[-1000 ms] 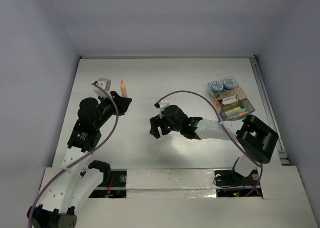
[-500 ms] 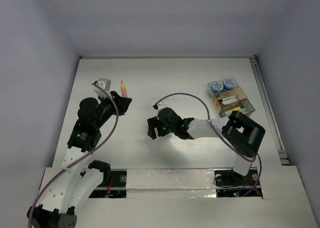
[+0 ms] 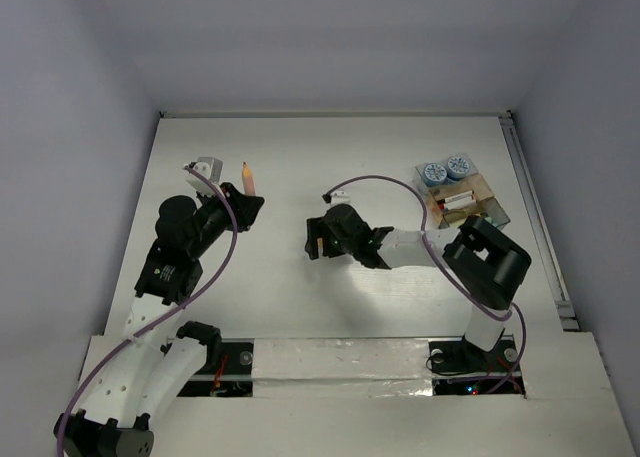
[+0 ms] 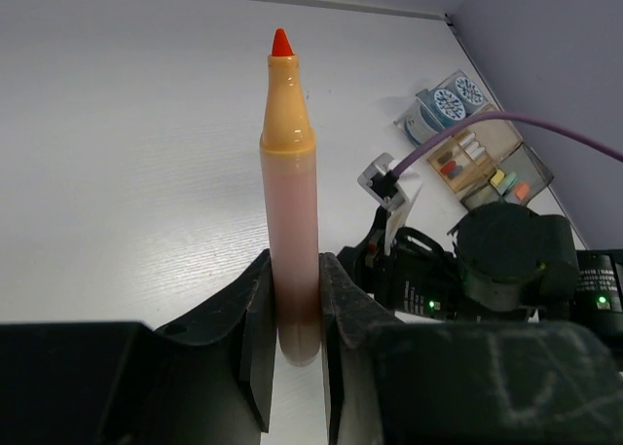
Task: Sort the stationery into containers
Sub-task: Move the pen cap to the center of the board, then close the pen cap on the pen.
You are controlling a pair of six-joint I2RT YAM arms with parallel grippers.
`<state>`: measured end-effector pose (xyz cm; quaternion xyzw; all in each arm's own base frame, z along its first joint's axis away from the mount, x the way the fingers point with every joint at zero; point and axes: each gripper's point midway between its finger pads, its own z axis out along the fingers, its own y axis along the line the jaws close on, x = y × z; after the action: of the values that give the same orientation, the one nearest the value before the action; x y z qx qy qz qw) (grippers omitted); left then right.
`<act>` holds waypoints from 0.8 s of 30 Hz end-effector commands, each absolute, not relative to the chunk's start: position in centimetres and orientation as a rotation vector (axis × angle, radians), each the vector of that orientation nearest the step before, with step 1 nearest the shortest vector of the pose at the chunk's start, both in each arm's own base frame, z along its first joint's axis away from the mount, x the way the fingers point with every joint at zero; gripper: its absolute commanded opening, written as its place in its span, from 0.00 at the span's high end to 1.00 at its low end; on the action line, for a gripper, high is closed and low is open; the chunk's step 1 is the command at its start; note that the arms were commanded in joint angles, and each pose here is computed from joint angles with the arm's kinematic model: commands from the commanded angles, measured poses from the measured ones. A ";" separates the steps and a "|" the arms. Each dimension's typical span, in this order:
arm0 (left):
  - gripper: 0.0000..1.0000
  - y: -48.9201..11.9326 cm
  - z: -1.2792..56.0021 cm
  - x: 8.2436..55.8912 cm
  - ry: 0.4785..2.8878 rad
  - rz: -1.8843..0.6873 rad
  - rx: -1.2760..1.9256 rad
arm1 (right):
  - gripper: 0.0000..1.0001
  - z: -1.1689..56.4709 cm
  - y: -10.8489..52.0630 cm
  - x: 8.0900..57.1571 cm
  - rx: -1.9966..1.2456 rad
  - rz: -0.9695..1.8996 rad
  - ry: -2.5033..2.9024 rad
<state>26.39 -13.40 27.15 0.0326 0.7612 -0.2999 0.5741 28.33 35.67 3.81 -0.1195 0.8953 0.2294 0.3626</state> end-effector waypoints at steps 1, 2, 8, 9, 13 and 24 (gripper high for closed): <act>1.00 -13.7 29.7 26.5 1.702 -0.724 0.097 | 0.18 3.5 35.3 30.7 -0.239 0.571 2.298; 1.00 -13.7 29.7 26.5 1.702 -0.724 0.097 | 0.18 3.7 35.6 31.2 -0.245 0.587 2.292; 1.00 -13.6 29.8 26.5 1.700 -0.719 0.095 | 0.18 4.1 36.6 31.4 -0.286 0.601 2.298; 1.00 -13.6 29.8 26.5 1.700 -0.720 0.096 | 0.19 4.1 36.5 31.3 -0.291 0.594 2.307; 1.00 -13.7 29.8 26.4 1.700 -0.726 0.100 | 0.29 3.7 35.4 31.0 -0.287 0.519 2.362; 1.00 -13.8 30.0 26.2 1.693 -0.736 0.107 | 0.16 4.9 34.3 28.6 -0.271 0.569 2.390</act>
<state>26.26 -13.59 27.16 0.0368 0.7608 -0.3044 0.5720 30.04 33.79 3.75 -0.0970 0.9157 0.1897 0.3408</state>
